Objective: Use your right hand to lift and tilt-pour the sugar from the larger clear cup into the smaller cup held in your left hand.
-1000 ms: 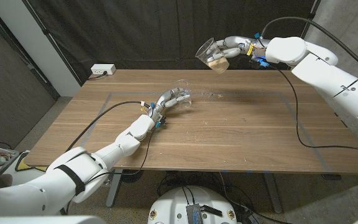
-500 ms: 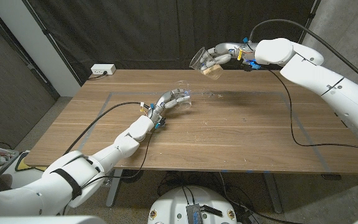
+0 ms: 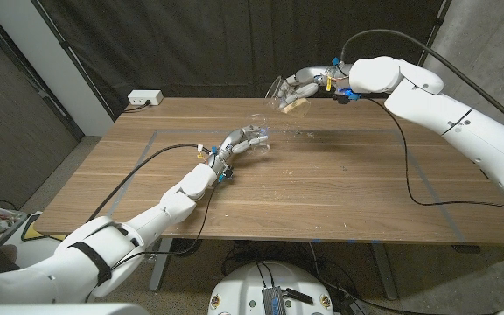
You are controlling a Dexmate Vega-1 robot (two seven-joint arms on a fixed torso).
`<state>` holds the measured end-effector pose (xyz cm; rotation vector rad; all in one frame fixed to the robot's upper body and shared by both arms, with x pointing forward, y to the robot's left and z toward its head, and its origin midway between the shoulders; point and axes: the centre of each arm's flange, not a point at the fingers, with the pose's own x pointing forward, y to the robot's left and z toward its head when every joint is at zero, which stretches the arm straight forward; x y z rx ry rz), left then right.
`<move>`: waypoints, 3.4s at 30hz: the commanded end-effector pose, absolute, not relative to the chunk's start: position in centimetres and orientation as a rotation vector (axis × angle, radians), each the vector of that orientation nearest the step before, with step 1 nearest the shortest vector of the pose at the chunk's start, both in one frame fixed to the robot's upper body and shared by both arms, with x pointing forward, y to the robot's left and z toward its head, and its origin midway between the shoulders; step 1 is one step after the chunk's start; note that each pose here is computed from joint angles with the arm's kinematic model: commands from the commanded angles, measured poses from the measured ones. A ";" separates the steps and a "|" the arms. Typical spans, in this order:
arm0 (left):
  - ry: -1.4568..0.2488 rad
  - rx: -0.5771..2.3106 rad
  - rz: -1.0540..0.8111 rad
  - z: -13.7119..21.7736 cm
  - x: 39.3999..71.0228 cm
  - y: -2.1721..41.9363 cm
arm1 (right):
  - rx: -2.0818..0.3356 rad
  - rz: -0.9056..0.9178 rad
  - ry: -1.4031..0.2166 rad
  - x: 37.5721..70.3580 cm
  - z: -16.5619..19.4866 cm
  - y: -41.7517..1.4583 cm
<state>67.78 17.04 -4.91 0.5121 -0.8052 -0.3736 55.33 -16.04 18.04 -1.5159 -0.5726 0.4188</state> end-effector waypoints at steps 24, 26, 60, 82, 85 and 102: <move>-0.791 0.512 -0.379 -4.9 68.2 16.7 | -1.811 0.375 -0.524 56.0 16.6 -12.5; -0.790 0.513 -0.382 -4.9 68.3 16.6 | -1.818 0.373 -0.522 56.0 16.6 -12.3; -0.634 0.576 -0.441 -6.4 71.1 14.6 | -1.977 0.353 -0.493 56.2 18.6 -9.2; -0.627 0.618 -0.449 -6.2 71.3 13.8 | -2.081 0.239 -0.525 55.7 19.3 -8.4; -0.626 0.619 -0.452 -6.2 71.3 13.8 | -2.107 0.220 -0.528 55.6 19.1 -8.3; -0.647 0.619 -0.451 -6.2 71.0 14.0 | -2.191 0.169 -0.552 55.5 18.0 -7.7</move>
